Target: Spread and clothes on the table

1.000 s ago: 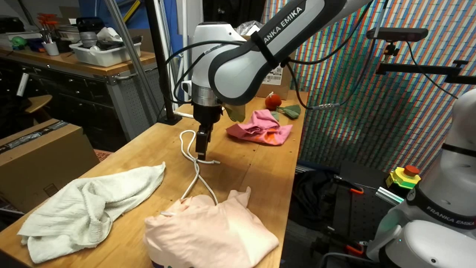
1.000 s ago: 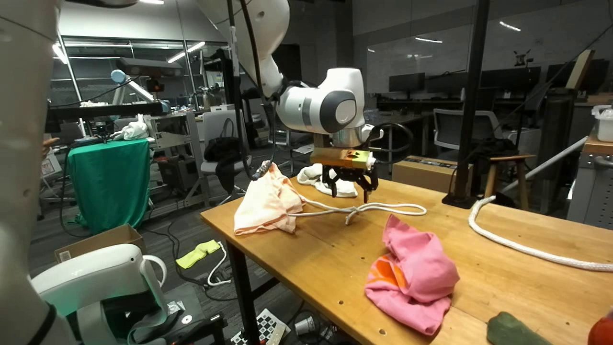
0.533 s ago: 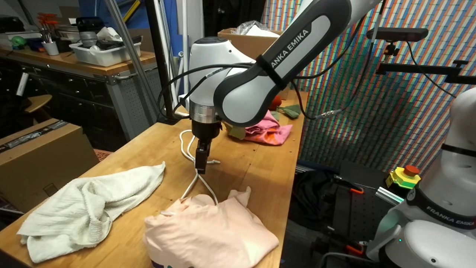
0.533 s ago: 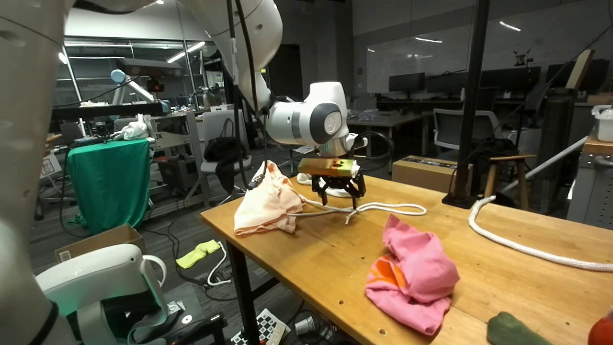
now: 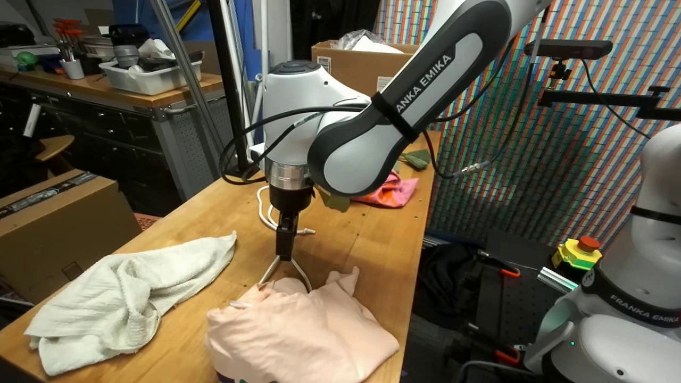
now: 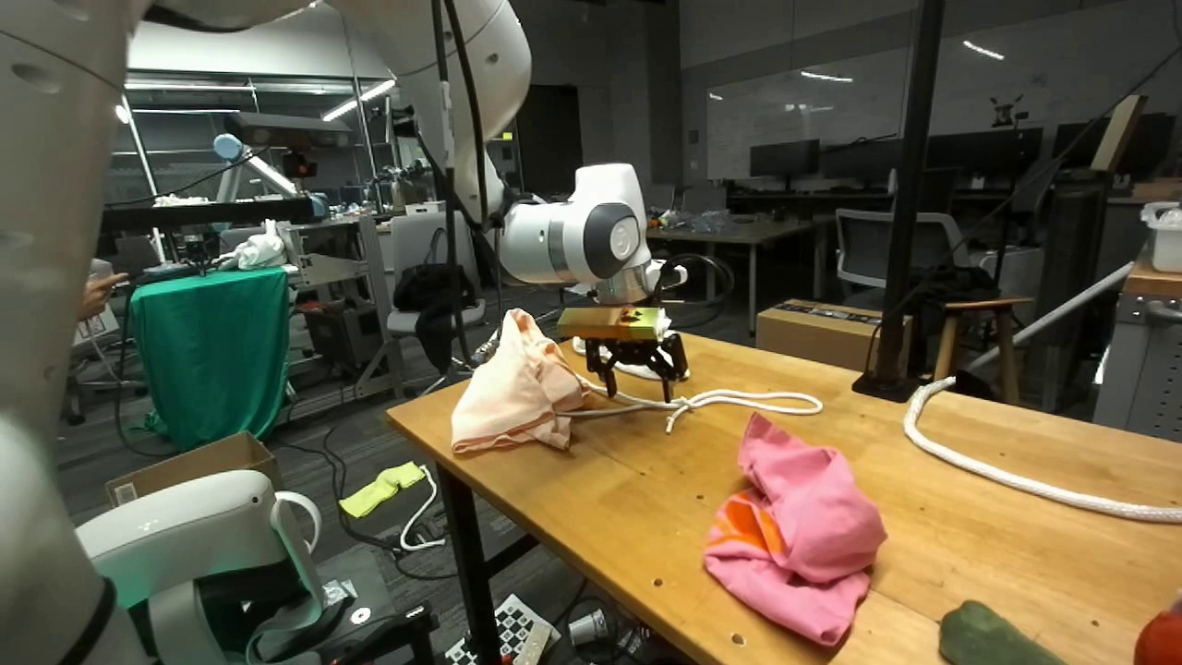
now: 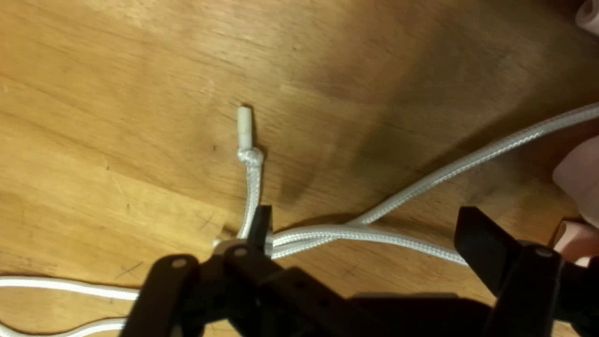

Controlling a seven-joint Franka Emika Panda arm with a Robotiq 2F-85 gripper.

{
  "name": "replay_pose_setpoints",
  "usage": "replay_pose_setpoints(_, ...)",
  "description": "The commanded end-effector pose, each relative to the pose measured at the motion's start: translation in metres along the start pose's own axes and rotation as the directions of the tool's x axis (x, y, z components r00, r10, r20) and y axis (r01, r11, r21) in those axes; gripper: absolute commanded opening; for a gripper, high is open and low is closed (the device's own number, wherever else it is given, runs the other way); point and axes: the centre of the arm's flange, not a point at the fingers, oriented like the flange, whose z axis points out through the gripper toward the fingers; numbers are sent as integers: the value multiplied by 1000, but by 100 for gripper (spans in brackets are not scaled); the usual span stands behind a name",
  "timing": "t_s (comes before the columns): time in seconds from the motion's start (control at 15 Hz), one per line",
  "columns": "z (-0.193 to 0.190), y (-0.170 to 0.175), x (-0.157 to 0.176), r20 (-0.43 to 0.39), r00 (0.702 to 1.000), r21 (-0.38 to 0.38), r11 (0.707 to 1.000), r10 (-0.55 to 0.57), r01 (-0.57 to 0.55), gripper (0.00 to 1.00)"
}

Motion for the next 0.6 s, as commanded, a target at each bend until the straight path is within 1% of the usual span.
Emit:
replay_pose_setpoints(0.0,11,0,5,-15,1000,-33,999,-3,3,100)
replay_pose_setpoints(0.33,29,10,7,0,1000,-52,999,-11,11,100)
replay_pose_setpoints(0.53,28,12,10,-3,1000,-55,998,-13,12,100)
